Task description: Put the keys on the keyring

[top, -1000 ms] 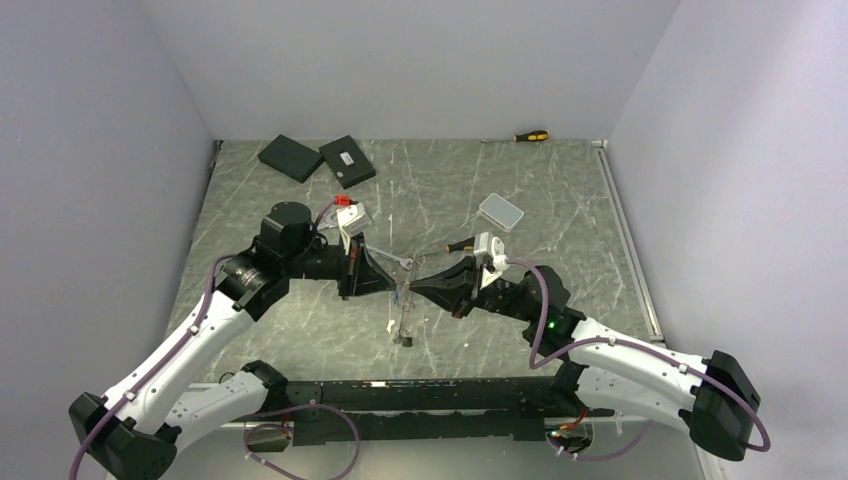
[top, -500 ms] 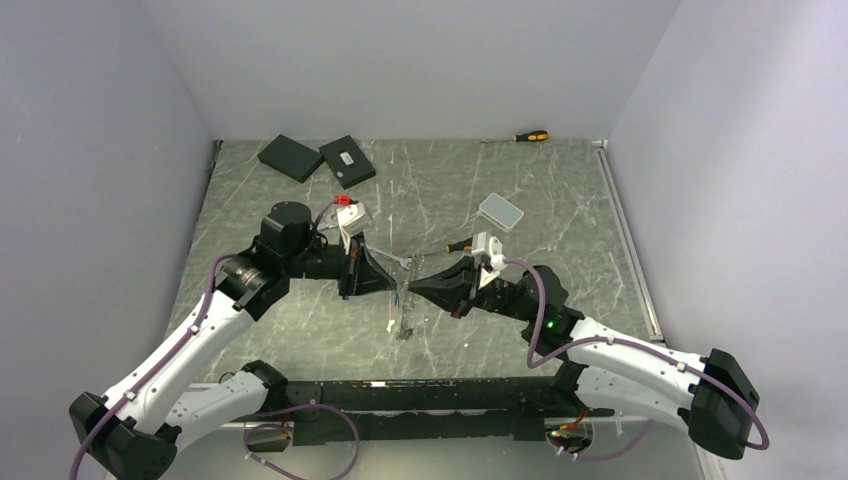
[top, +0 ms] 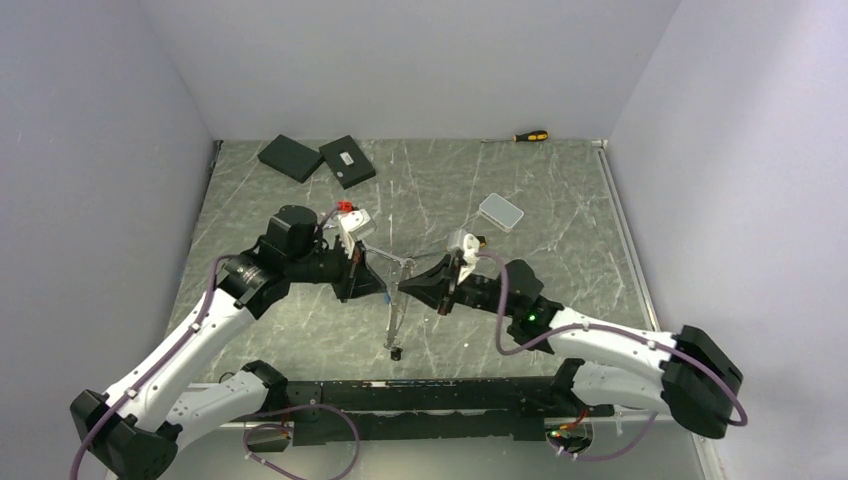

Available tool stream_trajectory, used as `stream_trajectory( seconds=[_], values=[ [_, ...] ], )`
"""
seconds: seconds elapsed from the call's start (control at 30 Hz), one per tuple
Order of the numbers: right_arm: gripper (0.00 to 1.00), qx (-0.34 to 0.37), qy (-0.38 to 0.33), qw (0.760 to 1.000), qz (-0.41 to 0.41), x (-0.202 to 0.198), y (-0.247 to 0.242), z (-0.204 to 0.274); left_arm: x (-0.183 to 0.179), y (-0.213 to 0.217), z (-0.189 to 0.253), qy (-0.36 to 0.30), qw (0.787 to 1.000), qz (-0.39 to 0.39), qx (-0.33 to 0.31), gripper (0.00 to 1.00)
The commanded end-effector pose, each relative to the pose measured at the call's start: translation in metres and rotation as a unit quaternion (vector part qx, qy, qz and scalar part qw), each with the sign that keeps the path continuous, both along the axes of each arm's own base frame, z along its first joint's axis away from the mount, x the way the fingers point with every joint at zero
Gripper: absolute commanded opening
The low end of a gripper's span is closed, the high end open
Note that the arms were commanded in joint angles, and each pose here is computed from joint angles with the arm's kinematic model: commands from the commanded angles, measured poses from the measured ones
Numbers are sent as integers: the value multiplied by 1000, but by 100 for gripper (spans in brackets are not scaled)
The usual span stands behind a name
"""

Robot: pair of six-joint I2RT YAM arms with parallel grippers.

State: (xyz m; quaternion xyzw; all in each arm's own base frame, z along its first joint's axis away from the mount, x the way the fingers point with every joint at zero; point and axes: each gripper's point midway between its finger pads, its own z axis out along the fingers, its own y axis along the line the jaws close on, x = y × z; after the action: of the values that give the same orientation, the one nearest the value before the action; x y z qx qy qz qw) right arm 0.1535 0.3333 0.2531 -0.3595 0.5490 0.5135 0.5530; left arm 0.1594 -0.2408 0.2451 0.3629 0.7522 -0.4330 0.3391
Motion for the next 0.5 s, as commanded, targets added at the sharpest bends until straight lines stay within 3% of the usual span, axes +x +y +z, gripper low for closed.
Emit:
stream_trajectory(
  seconds=[0.0,0.3,0.47],
  values=[
    [0,49,-48,998,7,11,19,38,13,23,-4,-35,996,50,62,0],
    [0,63,-50,997,17,34,54,36,43,89,-12,-98,956,223,166,0],
    [0,35,-2,999,-20,38,39,-21,46,96,-20,-107,948,245,171,0]
  ],
)
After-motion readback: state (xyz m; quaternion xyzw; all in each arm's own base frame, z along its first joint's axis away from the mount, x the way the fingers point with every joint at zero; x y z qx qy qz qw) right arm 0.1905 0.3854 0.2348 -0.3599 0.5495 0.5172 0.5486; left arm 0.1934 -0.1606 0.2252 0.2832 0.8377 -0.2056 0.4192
